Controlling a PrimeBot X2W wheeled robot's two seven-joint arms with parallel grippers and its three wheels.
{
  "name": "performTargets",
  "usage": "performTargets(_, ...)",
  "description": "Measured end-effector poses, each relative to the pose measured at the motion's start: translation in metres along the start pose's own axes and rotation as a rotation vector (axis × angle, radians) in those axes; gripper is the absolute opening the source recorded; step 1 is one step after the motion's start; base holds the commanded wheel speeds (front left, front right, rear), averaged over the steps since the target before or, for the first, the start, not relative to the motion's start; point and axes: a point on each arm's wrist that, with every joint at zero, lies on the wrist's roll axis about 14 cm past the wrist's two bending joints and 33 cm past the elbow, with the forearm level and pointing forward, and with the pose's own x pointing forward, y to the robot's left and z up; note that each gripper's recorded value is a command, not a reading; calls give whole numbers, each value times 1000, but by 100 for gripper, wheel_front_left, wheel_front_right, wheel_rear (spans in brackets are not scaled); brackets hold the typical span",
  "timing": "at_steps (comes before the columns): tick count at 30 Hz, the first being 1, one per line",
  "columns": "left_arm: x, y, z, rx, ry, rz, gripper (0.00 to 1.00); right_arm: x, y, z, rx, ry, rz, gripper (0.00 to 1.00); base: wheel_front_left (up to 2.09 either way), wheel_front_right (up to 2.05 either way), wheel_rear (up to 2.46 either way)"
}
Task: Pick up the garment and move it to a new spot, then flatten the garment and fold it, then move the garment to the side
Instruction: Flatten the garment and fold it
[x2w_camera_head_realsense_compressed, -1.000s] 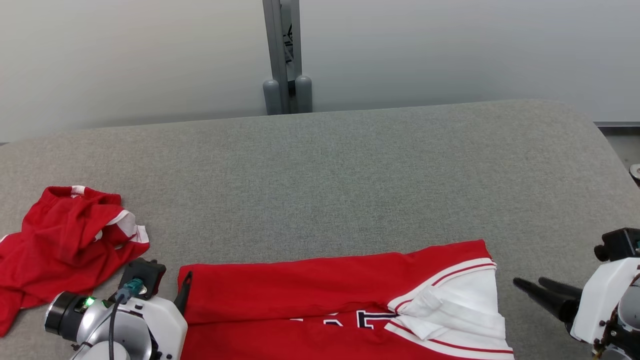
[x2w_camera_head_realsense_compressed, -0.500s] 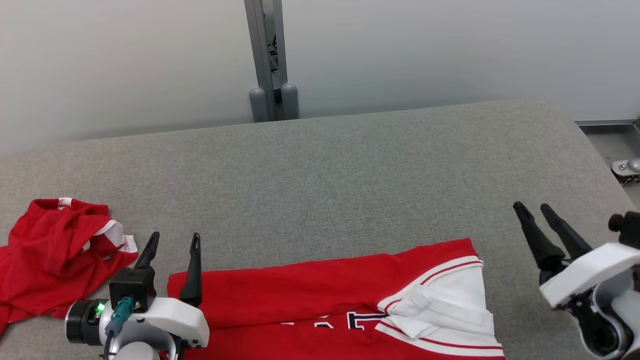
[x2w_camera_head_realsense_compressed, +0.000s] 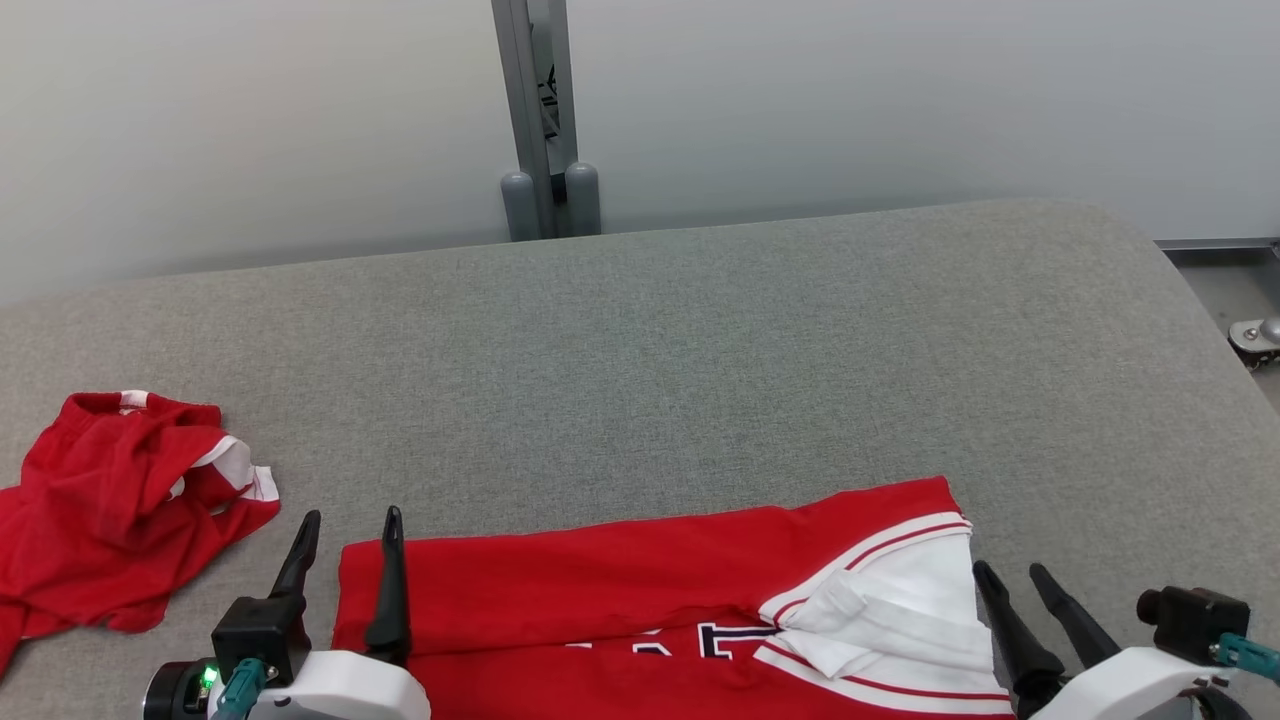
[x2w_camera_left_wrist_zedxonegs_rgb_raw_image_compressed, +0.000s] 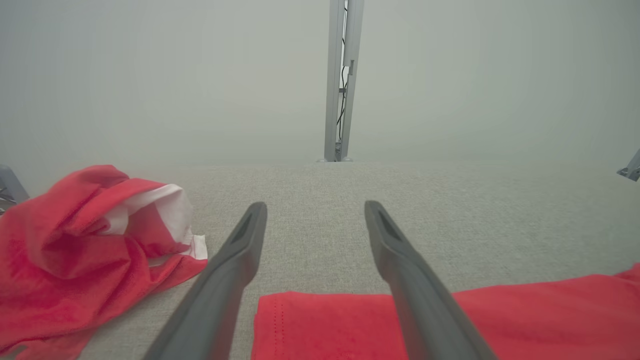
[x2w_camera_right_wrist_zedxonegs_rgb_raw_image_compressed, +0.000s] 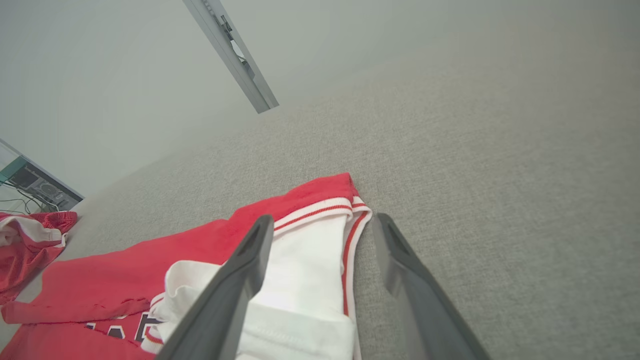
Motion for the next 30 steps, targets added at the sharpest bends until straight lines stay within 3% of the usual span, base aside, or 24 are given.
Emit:
performTargets(16, 0, 10, -1, 6, -3, 0, 100, -12, -10, -59, 47, 200, -51, 100, 0, 0, 0)
performTargets(27, 4, 18, 0, 11, -5, 13, 100, 10, 5, -68, 109, 240, -28, 100, 0, 0, 0)
performTargets(28, 5, 18, -1, 13, -4, 13, 100, 11, 7, -69, 116, 244, -22, 40, 0, 0, 0)
performTargets(29, 5, 19, -2, 13, -2, 15, 100, 13, 9, -69, 126, 245, -20, 4, 0, 0, 0)
performTargets(30, 5, 19, -2, 13, -1, 16, 100, 14, 10, -69, 132, 247, -17, 0, 0, 0, 0)
